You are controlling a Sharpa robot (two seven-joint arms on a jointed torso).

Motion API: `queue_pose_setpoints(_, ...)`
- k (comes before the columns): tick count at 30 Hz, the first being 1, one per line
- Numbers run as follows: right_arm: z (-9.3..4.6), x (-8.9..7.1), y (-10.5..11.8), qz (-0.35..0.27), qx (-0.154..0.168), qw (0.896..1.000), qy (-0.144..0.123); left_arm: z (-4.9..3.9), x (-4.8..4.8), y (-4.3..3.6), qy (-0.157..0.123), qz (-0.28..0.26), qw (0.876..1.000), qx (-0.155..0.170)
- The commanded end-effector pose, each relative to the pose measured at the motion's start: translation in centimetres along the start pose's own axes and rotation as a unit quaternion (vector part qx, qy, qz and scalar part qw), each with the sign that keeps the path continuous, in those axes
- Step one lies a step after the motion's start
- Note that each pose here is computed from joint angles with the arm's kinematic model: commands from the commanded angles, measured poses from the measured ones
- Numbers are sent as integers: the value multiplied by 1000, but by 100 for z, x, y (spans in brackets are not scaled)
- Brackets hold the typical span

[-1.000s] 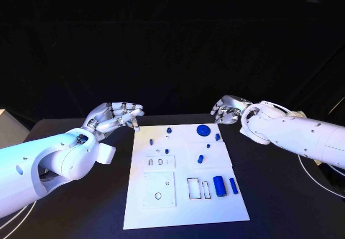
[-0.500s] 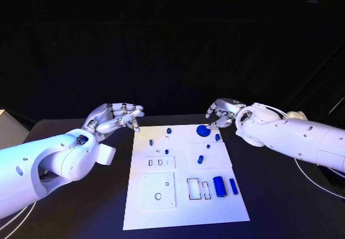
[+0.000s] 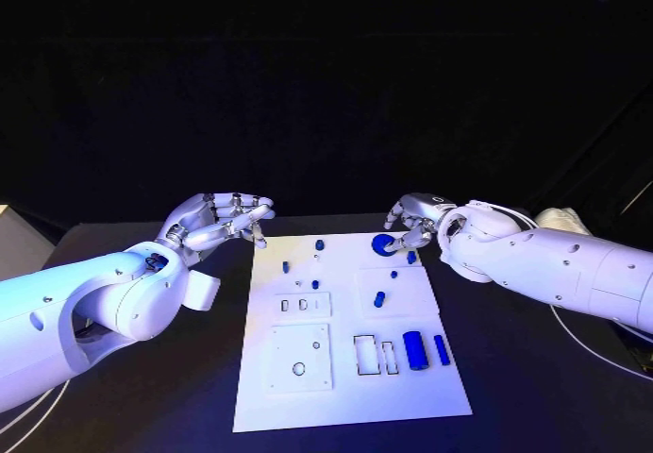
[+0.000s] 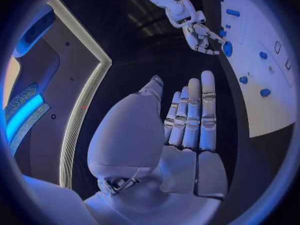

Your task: Assemble the parts on the task board

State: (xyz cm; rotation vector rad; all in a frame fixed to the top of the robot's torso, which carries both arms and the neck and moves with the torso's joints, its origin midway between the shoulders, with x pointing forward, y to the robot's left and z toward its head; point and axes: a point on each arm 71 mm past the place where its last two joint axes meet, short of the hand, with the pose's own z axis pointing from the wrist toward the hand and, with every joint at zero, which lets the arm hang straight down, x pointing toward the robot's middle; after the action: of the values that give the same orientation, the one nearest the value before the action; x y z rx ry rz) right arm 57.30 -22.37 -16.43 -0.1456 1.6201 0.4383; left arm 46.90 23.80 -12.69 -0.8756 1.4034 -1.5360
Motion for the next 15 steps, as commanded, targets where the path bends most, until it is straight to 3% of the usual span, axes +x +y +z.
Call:
queue_pose_setpoints(1, 9, 36, 5, -6, 8, 1000, 9, 3, 32, -13, 12, -2, 1000, 3)
queue_pose_setpoints(15, 46, 71, -22, 4, 15, 1000, 20, -5, 31, -17, 12, 0, 1000, 3)
